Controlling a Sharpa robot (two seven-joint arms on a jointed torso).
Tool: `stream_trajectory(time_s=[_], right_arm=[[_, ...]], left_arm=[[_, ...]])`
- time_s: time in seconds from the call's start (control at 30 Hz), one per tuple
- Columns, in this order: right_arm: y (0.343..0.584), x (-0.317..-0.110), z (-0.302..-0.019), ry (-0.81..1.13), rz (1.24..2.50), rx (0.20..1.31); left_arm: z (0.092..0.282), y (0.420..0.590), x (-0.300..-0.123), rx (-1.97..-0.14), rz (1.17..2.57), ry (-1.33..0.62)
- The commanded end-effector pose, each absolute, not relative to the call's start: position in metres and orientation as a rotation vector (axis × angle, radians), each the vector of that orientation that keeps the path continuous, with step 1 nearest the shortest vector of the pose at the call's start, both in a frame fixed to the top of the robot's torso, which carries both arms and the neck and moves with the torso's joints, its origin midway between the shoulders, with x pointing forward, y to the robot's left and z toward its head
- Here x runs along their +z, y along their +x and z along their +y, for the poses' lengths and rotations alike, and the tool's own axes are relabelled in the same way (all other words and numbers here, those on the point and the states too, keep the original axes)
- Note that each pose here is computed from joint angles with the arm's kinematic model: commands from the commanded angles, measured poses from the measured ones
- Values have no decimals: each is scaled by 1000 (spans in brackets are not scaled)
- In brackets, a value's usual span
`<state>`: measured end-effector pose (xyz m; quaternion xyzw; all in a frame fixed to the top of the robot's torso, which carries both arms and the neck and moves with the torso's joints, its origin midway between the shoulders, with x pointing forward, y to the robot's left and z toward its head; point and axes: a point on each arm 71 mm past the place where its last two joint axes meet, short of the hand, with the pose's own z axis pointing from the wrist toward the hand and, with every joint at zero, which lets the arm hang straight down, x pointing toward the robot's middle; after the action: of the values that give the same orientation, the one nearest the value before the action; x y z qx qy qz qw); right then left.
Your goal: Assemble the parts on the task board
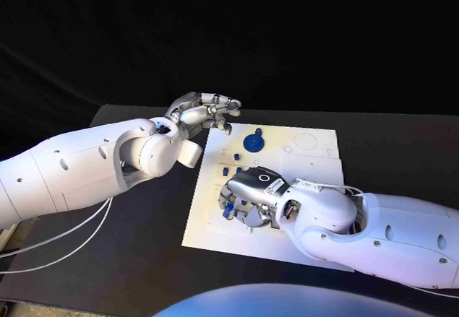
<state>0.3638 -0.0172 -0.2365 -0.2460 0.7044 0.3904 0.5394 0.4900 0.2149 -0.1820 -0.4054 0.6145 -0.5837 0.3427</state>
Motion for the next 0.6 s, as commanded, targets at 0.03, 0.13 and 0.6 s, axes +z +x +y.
stream_trajectory(time_s=[0.03,0.13,0.6], right_arm=[[362,-238,-15,-627,1666,923],[362,-239,-15,-632,1670,921],[365,-243,-20,-640,1691,891]], left_arm=[[213,489,-181,-1538,1603,-1048],[213,489,-181,-1538,1603,-1048],[214,489,-181,-1534,1602,-1050]])
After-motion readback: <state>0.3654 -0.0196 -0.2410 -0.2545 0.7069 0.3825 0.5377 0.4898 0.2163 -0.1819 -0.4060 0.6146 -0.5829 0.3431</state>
